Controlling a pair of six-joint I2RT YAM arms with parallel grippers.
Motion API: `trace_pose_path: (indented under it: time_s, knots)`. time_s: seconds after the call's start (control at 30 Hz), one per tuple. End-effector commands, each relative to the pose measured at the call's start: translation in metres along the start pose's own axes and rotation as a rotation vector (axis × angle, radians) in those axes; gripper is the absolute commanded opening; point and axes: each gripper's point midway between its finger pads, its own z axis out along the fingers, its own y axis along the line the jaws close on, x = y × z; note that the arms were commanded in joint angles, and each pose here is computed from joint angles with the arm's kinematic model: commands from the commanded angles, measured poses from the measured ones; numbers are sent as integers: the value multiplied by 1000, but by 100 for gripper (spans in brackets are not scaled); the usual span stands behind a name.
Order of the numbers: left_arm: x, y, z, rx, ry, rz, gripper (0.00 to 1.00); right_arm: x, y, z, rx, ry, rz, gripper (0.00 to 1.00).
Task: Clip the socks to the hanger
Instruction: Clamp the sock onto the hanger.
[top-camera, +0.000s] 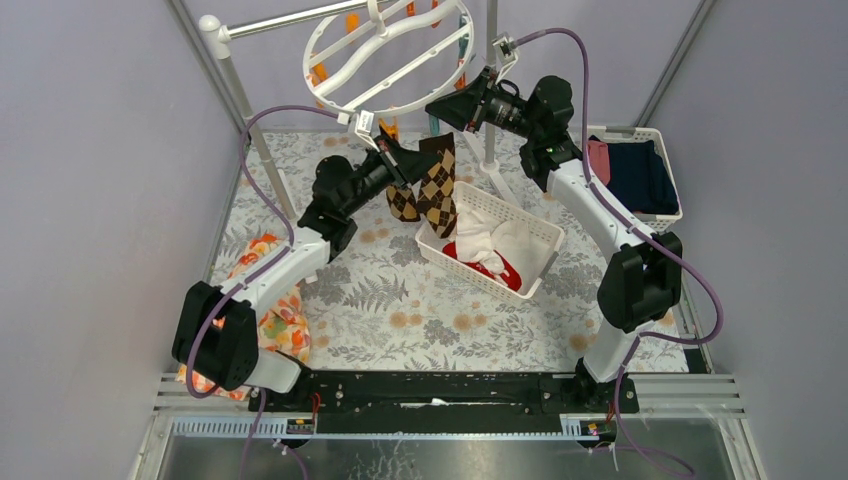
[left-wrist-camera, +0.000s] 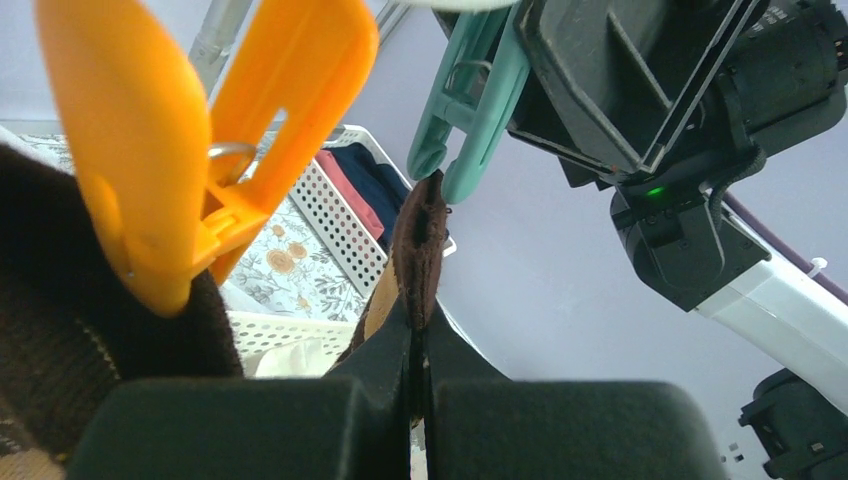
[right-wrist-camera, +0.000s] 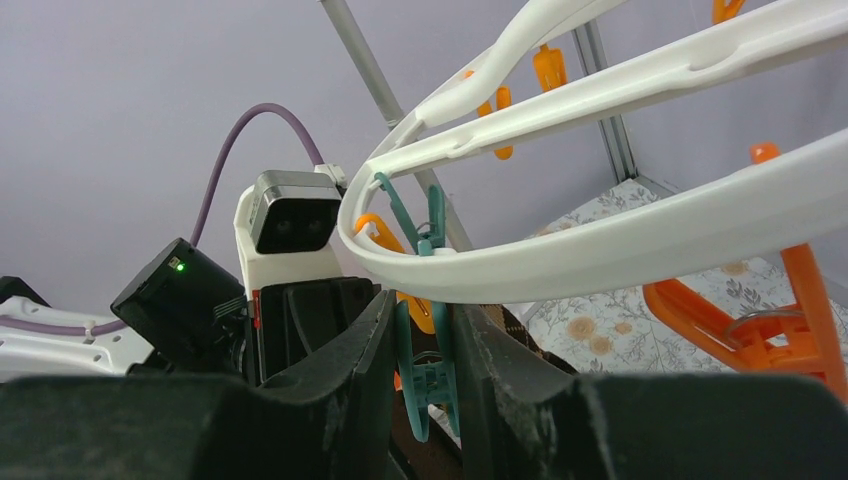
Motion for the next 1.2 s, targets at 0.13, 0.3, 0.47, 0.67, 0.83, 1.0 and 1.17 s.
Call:
trace_pose_path:
  time_s: [0.13,0.3,0.47,0.67,0.83,1.0,1.17]
  knots:
    - [-17,-15,4,88,-39,-5,0,-21,38,-3,-80,-40,-69,0]
    - [-19,-16,3,89,-48,-6,0,-21,38,-3,-85,-40,-68,0]
    - [-26,-15,0,90,-75,-19,0,-20,40,-3,-90,-37,-69,0]
    - [-27,-9,-1,70,-81,-30,0,-22,42,-3,-98,-42,-69,0]
    - [-29,-8,-1,75,-88,-40,0,-21,42,-3,-103,-39,-63,0]
    - [-33,-13,-1,98,-96,-53,0,-19,42,-3,-107,-37,-59,0]
    - [-34,-15,-1,114,-95,-64,0,-21,43,-3,-113,-39,-62,0]
